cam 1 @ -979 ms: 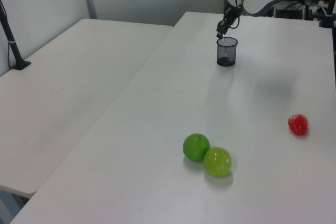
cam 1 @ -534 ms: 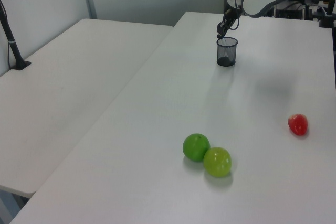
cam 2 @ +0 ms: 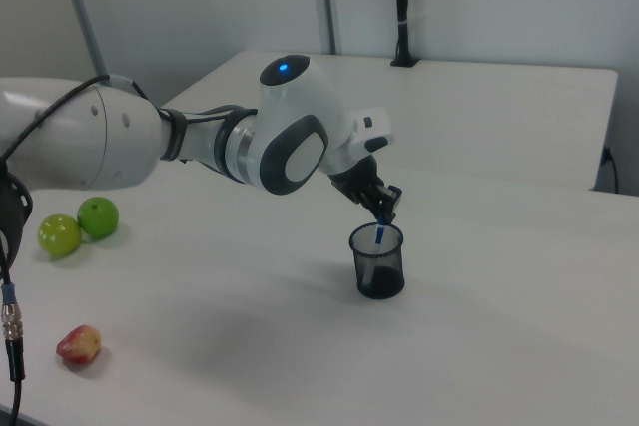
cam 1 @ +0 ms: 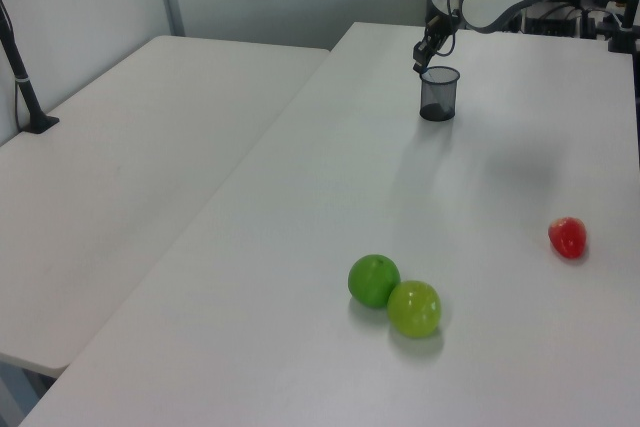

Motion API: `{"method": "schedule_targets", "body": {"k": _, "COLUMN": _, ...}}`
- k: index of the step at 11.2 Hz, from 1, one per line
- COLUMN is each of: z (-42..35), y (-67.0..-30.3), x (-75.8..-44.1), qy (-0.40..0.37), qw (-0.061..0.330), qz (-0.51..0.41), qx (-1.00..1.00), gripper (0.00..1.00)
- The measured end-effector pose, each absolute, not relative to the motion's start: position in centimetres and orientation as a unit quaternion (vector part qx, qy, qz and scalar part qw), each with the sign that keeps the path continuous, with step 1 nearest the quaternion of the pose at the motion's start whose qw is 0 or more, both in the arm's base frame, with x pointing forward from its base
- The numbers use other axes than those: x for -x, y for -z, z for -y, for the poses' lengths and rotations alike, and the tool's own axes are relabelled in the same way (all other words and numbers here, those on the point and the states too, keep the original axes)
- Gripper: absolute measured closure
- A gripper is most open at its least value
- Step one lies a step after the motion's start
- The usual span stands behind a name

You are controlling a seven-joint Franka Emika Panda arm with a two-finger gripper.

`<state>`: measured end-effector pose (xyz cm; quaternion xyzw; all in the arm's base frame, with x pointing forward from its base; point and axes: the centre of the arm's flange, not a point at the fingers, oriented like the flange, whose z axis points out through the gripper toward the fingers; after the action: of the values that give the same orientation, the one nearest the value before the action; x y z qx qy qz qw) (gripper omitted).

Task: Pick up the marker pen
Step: 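Close the gripper on the blue-capped white marker in the cup, then lift the marker straight up out of the pen cup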

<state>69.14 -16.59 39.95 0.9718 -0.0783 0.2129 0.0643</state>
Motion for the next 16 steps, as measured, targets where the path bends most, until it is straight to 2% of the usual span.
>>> {"method": "schedule_targets", "body": {"k": 9, "z": 16.6, "y": -41.4, "x": -69.5, "qy": -0.225, "qw": 0.066, "qz": 0.078, "qx": -0.969, "gripper": 0.80}}
{"method": "schedule_targets", "body": {"k": 11, "z": 16.6, "y": -43.7, "x": -69.4, "qy": -0.242, "qw": 0.068, "qz": 0.079, "qx": -0.965, "gripper": 0.80}}
{"method": "schedule_targets", "body": {"k": 16, "z": 16.3, "y": -52.3, "x": -67.8, "qy": -0.302, "qw": 0.074, "qz": 0.083, "qx": -0.947, "gripper": 0.80}}
